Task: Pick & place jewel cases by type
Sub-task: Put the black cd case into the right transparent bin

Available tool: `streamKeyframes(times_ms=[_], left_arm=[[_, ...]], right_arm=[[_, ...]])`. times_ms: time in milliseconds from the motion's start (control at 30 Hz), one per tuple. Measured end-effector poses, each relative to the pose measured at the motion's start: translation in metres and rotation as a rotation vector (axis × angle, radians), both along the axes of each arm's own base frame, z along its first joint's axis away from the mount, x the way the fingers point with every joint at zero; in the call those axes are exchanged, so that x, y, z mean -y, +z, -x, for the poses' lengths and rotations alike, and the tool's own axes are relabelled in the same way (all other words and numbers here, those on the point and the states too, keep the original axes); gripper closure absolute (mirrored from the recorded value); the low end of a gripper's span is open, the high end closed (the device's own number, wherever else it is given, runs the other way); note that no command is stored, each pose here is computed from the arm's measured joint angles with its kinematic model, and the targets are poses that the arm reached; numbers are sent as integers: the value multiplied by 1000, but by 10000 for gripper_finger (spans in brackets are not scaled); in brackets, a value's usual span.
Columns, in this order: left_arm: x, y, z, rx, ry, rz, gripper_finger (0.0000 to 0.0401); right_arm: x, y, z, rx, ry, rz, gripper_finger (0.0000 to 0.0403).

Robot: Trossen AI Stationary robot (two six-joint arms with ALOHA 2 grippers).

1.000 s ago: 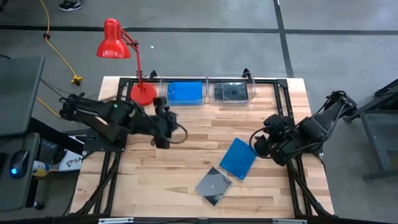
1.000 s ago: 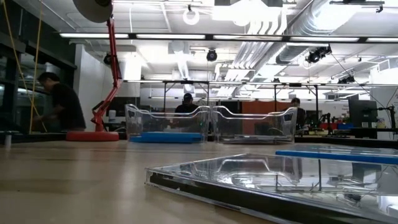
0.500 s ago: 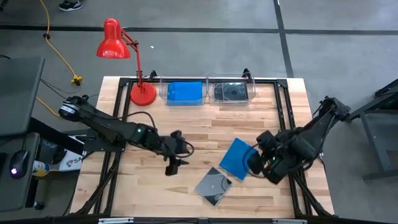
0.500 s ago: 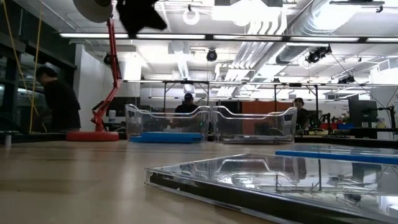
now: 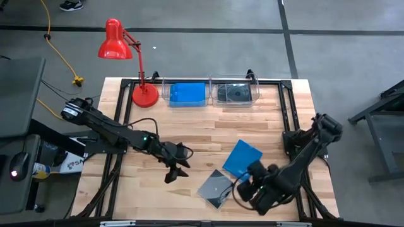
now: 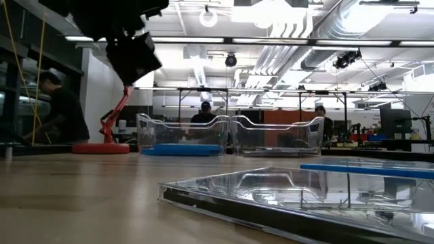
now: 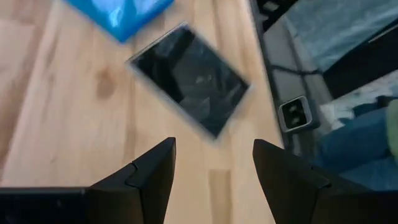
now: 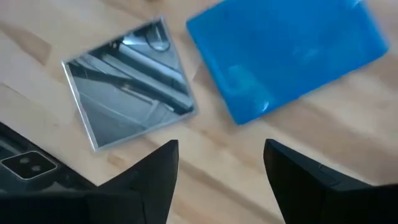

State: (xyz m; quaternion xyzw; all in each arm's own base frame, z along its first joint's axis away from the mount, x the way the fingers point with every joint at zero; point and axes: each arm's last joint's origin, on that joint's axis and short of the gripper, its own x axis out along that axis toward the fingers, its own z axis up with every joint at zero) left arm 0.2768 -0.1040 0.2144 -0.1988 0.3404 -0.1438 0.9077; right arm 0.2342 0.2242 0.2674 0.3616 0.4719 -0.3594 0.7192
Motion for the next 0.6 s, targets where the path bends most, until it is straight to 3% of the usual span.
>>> streamKeyframes(times_ms=[300,600], left_arm=[[7,-22,-5,-2,-168,61,187],[15,-49,-19,-4,-264,83,187]], right_arm=[[-25,-41,-29,-3,-104,-139,183],[-26,-64,-44,-29,-157,-160,183]])
